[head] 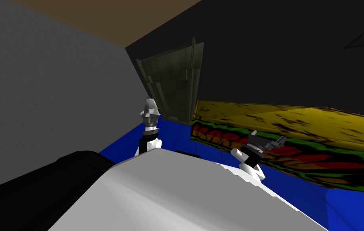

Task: Push the door open

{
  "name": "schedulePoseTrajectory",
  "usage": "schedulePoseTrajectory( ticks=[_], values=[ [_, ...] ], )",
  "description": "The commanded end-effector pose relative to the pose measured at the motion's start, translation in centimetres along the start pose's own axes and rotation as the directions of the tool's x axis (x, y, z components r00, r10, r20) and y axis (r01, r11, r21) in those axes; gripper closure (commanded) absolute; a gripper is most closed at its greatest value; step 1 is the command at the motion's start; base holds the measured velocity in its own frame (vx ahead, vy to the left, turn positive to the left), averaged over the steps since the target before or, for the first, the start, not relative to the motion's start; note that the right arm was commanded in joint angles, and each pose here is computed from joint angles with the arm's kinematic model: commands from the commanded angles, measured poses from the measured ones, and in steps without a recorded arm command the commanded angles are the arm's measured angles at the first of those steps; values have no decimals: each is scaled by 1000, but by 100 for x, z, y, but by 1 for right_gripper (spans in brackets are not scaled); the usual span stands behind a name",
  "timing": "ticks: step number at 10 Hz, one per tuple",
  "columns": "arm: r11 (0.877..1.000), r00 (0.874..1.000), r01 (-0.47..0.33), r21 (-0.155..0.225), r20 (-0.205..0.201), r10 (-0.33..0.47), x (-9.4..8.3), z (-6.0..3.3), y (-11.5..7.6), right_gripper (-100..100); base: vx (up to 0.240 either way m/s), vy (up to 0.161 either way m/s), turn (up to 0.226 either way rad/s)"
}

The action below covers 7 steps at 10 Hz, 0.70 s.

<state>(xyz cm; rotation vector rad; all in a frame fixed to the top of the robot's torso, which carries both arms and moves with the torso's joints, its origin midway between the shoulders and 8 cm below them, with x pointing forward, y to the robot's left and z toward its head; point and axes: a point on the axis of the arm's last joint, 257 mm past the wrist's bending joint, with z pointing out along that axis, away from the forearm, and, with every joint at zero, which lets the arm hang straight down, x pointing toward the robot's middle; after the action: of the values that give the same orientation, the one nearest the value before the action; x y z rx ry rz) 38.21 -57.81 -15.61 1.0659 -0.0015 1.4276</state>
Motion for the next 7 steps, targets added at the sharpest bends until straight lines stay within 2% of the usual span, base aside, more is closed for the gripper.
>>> schedulePoseTrajectory(
  ticks=[1,7],
  values=[
    [1000,1000,0,0,0,0,0,0,0,-100,9,17,48],
    [1000,1000,0,0,0,0,0,0,0,-100,-2,-4,-12]
  ],
)
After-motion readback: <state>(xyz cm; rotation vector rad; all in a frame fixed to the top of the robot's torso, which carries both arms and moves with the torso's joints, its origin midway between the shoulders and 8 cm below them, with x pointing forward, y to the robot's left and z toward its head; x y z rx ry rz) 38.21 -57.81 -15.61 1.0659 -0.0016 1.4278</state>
